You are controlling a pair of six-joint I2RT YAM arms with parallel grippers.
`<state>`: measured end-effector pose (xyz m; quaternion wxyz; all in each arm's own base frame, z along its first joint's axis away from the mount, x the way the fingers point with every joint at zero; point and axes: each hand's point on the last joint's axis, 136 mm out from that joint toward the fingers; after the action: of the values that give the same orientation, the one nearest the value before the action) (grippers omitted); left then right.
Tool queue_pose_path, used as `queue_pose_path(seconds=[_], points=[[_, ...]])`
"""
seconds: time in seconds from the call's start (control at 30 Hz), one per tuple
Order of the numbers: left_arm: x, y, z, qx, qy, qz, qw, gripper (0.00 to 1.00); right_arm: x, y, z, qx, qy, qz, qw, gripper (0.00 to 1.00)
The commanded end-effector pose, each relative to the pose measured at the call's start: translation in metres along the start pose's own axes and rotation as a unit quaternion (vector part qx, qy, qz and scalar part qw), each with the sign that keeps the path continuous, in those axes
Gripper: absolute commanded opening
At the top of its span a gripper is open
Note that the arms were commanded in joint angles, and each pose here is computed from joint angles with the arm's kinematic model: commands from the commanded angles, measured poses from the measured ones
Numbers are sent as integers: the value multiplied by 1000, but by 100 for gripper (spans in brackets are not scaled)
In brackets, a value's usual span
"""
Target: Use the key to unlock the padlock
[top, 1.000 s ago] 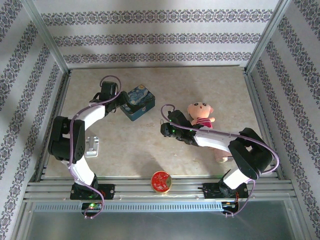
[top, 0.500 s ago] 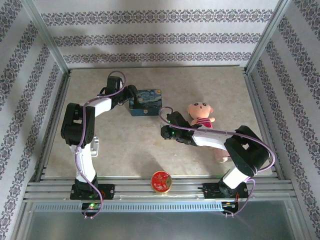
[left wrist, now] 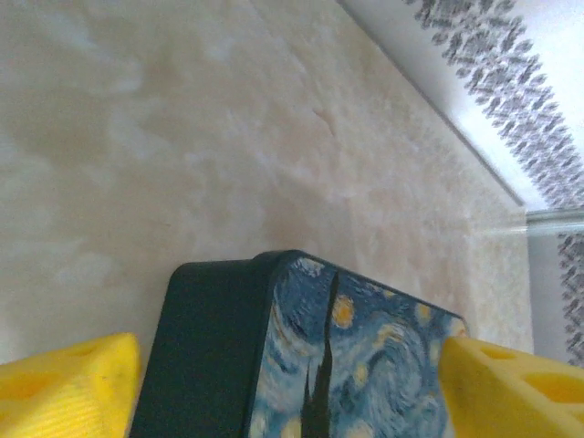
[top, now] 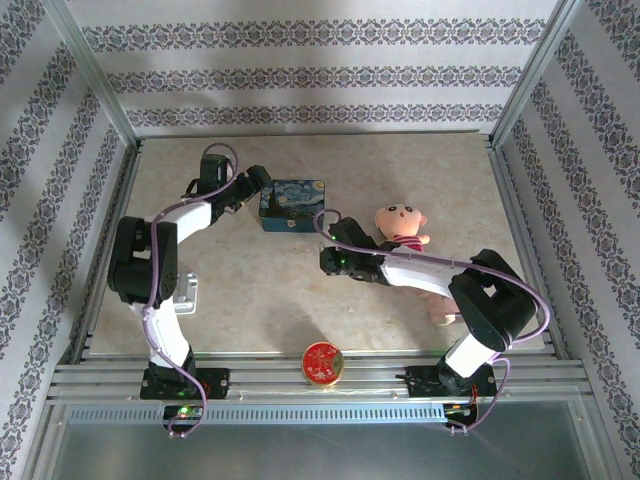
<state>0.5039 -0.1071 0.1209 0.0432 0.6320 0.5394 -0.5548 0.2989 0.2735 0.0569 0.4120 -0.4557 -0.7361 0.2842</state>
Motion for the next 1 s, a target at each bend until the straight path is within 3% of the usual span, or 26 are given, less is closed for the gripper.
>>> queue_pose_path(seconds=[0.0,0.03,0.43,0.97], points=[[-9,-31,-15,-41,15,8,999,95,-11,2,4,19,-9,45,999,7],[-7,-37,-15,-45,16,5,999,100,-14,2,4,22,-6,56,998,7],[26,-119,0,-103,50,-63,991,99,-50,-3,18,54,-9,150,987,12],[69,-202,22,-173,93,-164,967,99,-50,11,27,78,-11,158,984,33]])
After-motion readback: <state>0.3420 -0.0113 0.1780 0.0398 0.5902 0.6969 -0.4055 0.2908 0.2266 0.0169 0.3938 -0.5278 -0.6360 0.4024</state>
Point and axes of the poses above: each hand's point on the last joint's axis, 136 mm out from that joint toward the fingers, its own y axis out along the fingers, its own x axis along the line the jaws close on, z = x × y, and after that the axes turned 4 degrees about -y, right-handed
